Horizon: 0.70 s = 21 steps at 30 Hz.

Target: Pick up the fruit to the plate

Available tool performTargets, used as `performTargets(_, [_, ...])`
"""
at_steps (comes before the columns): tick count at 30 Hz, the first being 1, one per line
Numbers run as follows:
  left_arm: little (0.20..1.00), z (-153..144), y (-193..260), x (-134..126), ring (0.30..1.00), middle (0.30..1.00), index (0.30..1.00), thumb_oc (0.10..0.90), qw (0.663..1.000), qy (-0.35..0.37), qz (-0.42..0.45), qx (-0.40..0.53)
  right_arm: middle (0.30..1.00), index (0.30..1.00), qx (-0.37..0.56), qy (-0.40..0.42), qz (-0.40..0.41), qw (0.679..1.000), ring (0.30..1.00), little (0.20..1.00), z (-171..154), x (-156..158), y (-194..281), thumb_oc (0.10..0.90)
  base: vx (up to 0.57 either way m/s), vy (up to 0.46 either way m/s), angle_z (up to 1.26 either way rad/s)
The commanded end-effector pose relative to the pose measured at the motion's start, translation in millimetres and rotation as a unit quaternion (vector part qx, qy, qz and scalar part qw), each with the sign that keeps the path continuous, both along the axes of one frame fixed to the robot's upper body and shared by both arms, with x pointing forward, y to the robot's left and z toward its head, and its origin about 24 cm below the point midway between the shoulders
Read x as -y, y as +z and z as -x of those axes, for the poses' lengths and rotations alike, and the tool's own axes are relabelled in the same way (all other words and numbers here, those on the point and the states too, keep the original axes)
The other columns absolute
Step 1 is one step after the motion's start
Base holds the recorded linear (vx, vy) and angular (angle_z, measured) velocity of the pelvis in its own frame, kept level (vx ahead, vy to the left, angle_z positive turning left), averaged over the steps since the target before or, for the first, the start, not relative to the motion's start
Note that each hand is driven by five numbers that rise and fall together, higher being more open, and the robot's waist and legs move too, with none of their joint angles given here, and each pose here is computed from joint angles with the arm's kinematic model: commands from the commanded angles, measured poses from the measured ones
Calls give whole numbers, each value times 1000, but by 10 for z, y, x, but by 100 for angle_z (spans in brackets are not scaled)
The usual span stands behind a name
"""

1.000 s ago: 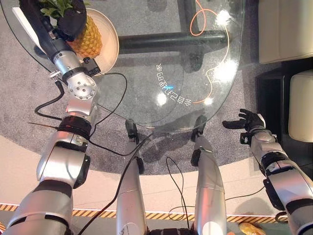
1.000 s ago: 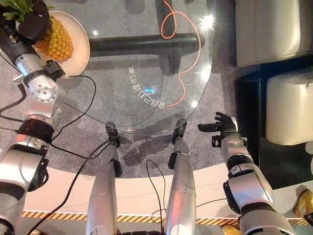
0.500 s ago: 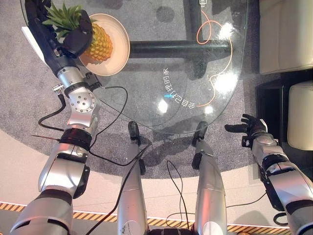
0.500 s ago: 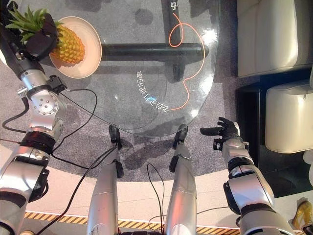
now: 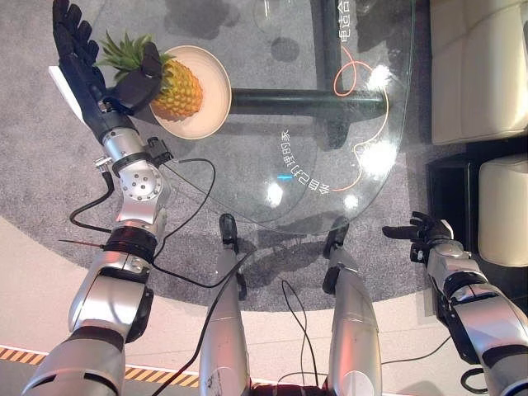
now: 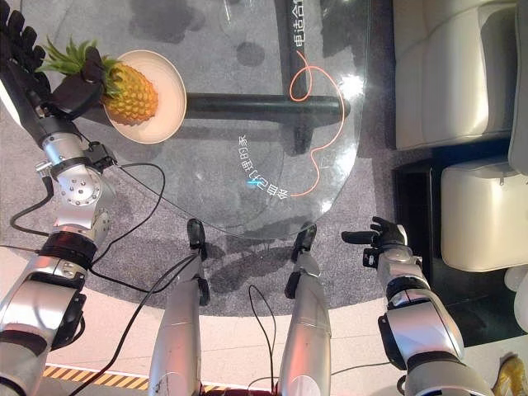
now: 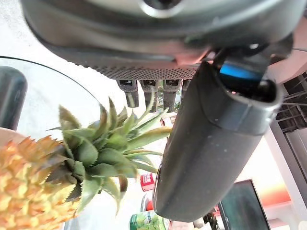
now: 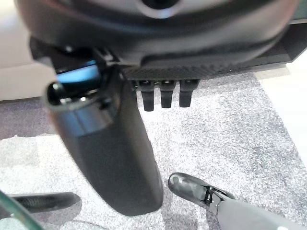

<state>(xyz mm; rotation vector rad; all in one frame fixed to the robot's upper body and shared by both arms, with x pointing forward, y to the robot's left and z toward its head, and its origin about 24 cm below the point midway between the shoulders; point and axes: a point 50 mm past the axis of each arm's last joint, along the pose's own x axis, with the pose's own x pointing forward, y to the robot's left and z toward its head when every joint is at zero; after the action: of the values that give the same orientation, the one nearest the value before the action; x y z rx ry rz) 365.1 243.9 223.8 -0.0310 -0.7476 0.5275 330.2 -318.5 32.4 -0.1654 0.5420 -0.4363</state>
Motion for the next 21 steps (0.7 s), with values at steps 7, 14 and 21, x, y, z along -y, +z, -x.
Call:
performTargets(7, [900,159,498,-50,900,900,900,800,992,-14,-14,124,900,900,-45,-62,-19,997,900,900,336,247,-251,800,0,0,0])
performTargets(14, [900,166,472,-6,900,900,900,800,992,-31,-38,119,900,900,-79,-70,-32,994,900,900,518,254,-453,800,8,5,2])
performTargets(21, [900,168,259,-63,900,900,900,800,996,-38,-47,67,900,900,-121,-82,-42,988,900,900,814,243,-742,800,58,0,-1])
